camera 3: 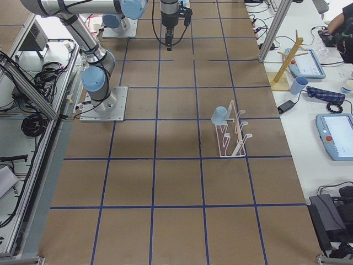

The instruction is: Transfer IKEA cup to right arm and place on rack

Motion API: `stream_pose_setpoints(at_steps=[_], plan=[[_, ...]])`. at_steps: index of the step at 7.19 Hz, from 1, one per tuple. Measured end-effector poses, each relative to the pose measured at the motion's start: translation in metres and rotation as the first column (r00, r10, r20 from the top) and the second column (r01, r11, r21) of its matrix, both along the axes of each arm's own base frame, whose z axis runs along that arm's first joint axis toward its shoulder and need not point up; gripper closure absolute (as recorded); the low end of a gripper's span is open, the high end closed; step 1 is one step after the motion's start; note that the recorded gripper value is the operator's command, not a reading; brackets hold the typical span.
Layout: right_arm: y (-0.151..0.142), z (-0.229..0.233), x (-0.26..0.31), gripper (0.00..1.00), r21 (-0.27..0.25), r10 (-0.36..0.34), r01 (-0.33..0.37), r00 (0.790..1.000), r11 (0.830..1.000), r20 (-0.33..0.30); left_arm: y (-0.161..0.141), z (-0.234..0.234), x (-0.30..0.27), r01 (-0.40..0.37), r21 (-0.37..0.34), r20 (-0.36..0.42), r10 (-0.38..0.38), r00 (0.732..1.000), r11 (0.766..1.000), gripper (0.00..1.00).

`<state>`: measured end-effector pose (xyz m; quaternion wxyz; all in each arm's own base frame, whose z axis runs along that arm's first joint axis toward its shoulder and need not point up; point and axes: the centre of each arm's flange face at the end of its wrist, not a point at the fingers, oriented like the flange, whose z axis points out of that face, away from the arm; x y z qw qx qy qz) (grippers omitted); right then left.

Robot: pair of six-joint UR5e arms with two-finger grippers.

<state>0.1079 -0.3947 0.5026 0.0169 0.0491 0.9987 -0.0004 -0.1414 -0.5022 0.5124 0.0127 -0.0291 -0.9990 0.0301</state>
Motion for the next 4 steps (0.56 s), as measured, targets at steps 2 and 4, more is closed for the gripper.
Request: stream_pose_setpoints(at_steps=[2,4], plan=[[-0.003,0.008,0.009,0.0,-0.008,0.008,-0.008,1.0,1.0,-0.017,0.0,0.0,0.0,0.0,0.0,-0.001,0.0,1.0,1.0,0.0],[-0.027,0.011,0.007,0.0,-0.001,0.005,-0.005,0.999,1.0,-0.034,0.0,0.001,0.0,-0.001,-0.002,-0.001,0.001,1.0,1.0,0.0]])
